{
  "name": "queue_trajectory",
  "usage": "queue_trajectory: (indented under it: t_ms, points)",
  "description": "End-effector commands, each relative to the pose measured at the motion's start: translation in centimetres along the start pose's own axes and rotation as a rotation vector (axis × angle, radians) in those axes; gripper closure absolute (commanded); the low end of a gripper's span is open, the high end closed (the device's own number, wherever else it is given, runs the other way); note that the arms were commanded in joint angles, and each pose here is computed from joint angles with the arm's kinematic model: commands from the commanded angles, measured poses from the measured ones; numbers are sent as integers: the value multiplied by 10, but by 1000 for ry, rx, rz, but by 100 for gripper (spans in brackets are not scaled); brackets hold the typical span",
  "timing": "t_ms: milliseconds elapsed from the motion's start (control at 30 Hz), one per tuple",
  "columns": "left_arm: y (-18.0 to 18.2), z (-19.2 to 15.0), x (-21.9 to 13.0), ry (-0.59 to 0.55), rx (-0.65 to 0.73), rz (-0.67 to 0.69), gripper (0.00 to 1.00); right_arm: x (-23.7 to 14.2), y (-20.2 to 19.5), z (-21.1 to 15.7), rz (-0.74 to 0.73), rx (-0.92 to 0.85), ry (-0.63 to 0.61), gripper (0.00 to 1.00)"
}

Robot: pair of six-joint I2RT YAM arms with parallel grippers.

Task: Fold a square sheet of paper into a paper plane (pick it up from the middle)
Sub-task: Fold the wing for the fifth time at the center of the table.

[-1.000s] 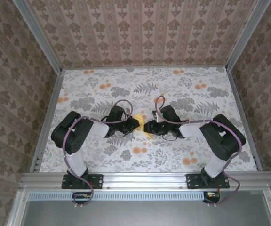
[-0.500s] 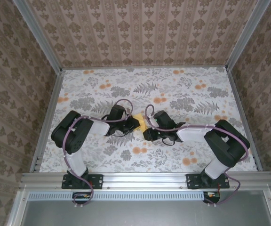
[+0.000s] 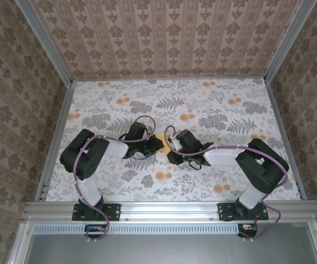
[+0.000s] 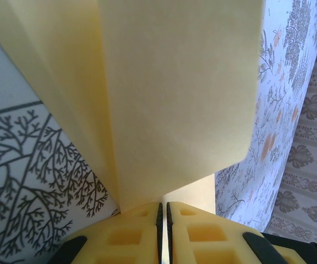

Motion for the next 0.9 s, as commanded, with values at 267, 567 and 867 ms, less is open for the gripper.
queue_trajectory:
  t_ms: [267,567,867]
  points:
    - [27,-6,3,19,-14,114,84,6,-1,-2,-7,13,6,92]
    - [-23,9,-21,-47,149,-21,69,9,-3,-8,120,196,42,94]
    - [-26,-6,-27,-27,196,-46,67,17,-11,-16,169,335,100,93]
Point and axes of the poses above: each hand's point on the last joint's axis, 136 mm out from that joint toward the fingers, its own x axis out along the fingers, its own y axis along the line the jaws close on, z = x × y, the point moved 4 cm from there along -x, back along the fingers, and after that the axes turned 7 degrees about x, right-handed, at the moved point
